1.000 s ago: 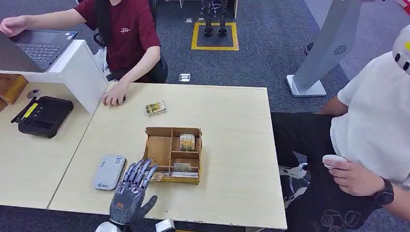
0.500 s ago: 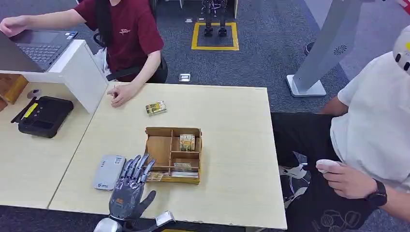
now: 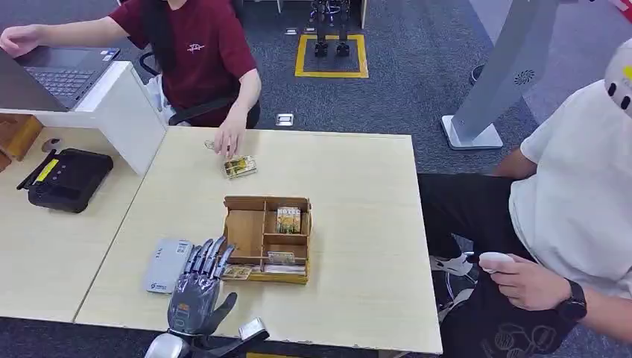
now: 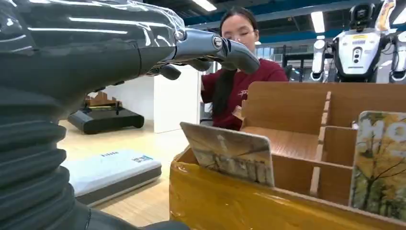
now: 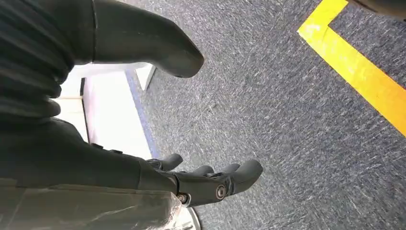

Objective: Pass the card to the sensor for recognition and then transmit it.

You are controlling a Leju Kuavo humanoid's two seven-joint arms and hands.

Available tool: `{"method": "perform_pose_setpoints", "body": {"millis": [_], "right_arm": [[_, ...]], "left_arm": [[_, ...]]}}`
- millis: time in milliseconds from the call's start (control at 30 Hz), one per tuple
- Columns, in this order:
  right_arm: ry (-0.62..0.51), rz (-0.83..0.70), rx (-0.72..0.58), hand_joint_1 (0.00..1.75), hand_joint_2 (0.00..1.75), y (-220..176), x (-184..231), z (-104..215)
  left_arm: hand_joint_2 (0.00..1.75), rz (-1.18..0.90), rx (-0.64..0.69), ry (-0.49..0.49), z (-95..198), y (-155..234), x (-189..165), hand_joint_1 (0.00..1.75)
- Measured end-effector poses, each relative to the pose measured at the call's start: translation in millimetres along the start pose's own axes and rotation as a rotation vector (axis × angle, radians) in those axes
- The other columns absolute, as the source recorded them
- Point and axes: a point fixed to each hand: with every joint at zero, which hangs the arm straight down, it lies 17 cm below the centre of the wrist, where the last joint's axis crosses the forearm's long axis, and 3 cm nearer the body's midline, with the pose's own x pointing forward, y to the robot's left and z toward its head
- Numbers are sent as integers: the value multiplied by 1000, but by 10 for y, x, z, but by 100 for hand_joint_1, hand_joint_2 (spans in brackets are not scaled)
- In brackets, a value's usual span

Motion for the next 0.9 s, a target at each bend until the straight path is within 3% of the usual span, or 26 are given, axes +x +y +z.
{"method": "perform_pose_setpoints", "body": {"millis": [267, 300, 667, 700, 900], "right_arm": [[0, 0, 0, 0, 175, 0, 0, 0], [0, 0, 0, 0, 175, 0, 2, 0], [-1, 0, 0, 0, 175, -1, 2, 0], [-1, 0, 0, 0, 175, 1, 0, 0], [1, 0, 0, 0, 175, 2, -4, 0]], "left_arm": [[175, -6, -23, 20, 15, -99, -54, 5], [175, -6, -25, 23, 16, -107, -61, 175], [175, 39, -32, 48, -26, -129, -86, 175], [175, 40, -30, 47, -33, -124, -82, 168], [175, 43, -23, 50, -69, -102, -85, 173]]}}
